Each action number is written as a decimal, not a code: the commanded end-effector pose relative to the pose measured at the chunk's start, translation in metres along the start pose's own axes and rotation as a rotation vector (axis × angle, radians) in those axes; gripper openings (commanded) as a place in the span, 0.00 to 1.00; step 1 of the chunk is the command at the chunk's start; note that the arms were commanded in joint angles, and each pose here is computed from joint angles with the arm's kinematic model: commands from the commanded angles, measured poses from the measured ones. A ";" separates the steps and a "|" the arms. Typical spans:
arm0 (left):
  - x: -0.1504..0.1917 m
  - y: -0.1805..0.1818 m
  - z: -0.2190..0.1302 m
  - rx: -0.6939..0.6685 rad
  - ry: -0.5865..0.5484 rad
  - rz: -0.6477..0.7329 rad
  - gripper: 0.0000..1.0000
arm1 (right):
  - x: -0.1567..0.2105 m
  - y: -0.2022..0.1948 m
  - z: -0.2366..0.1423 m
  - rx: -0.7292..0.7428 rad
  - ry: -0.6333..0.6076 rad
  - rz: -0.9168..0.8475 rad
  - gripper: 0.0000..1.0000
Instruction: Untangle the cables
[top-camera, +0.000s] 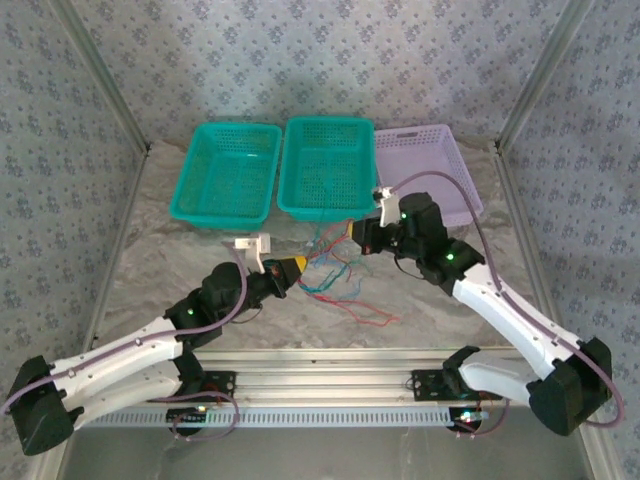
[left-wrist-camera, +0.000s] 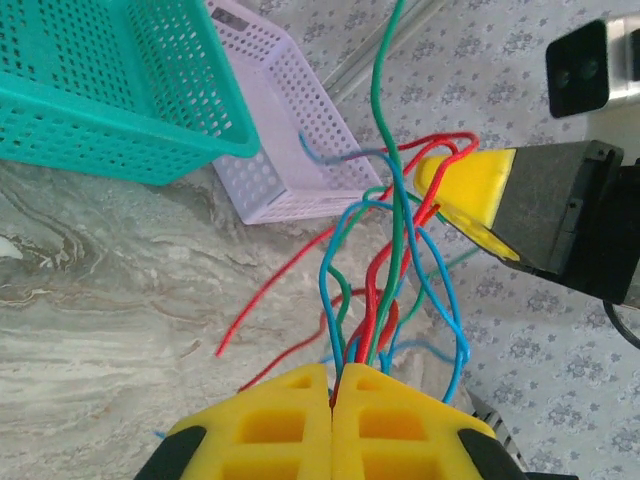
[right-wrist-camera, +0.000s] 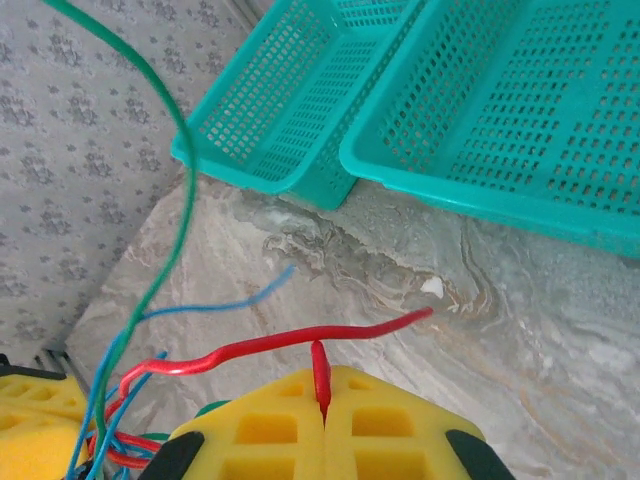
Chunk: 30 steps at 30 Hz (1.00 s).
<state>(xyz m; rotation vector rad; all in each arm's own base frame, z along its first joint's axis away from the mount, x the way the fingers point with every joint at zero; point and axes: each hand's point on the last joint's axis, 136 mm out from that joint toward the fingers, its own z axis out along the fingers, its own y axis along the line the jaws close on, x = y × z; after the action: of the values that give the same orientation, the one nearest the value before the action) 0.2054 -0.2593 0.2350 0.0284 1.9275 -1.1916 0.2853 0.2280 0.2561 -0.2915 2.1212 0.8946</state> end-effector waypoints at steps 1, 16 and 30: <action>0.017 0.043 -0.011 -0.177 0.055 0.051 0.00 | -0.052 -0.094 -0.049 0.403 -0.259 0.105 0.00; 0.017 0.062 -0.009 -0.276 0.080 0.132 0.00 | -0.073 -0.131 -0.103 0.586 -0.382 0.201 0.00; -0.007 0.113 -0.022 -0.476 0.050 0.140 0.00 | -0.116 -0.115 -0.177 0.639 -0.601 0.226 0.00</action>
<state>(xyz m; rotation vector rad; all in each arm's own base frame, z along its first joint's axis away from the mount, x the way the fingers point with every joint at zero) 0.2365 -0.1861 0.1546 -0.0539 2.1836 -0.6818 0.3223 0.0242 0.3330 0.4602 1.8417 0.3295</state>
